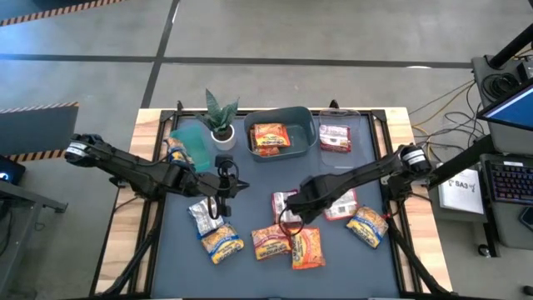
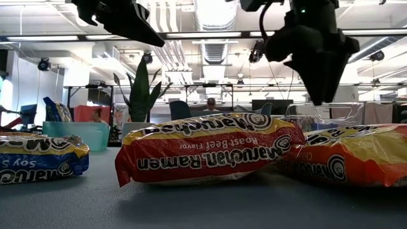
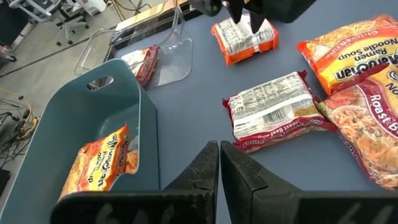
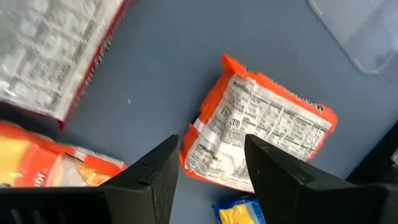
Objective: Sort Maruchan noodles
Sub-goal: Put the orange noodle pack into the blue bin
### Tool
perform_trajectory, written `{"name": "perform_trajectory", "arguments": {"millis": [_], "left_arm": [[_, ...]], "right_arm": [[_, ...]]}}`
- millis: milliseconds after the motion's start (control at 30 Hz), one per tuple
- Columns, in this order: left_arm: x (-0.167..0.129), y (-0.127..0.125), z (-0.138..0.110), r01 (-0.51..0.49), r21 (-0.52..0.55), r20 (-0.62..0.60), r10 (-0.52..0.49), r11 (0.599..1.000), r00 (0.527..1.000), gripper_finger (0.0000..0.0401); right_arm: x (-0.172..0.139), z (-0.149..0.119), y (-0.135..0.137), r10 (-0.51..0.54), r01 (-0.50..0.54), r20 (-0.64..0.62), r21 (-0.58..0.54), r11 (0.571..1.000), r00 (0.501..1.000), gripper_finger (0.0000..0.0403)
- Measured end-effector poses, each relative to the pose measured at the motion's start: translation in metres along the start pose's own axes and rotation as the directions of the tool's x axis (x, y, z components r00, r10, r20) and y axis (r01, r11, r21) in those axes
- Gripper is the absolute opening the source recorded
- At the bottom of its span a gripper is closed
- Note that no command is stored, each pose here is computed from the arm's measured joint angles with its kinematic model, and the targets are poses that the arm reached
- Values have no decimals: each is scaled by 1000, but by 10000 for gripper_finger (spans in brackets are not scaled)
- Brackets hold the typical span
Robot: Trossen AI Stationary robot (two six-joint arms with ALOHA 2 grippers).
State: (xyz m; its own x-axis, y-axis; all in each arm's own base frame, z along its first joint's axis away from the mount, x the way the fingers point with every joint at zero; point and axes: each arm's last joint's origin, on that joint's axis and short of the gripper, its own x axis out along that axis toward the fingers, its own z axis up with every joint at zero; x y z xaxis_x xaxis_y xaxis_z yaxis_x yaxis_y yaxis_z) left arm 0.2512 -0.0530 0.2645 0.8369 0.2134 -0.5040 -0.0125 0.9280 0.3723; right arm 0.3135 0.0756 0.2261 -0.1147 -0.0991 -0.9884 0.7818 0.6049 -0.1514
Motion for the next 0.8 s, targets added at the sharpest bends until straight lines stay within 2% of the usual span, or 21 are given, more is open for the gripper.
{"name": "perform_trajectory", "arguments": {"millis": [233,567,800], "left_arm": [[0,0,0,0,0,-1,0,1000,1000,0],[0,0,0,1,0,-1,-1,1000,1000,0],[0,0,0,1,-3,-2,-1,1000,1000,0]], "right_arm": [[3,6,15,123,-122,66,-22,992,990,167],[5,6,15,109,-108,63,-28,994,992,157],[20,5,8,46,-46,61,-6,999,997,160]]}}
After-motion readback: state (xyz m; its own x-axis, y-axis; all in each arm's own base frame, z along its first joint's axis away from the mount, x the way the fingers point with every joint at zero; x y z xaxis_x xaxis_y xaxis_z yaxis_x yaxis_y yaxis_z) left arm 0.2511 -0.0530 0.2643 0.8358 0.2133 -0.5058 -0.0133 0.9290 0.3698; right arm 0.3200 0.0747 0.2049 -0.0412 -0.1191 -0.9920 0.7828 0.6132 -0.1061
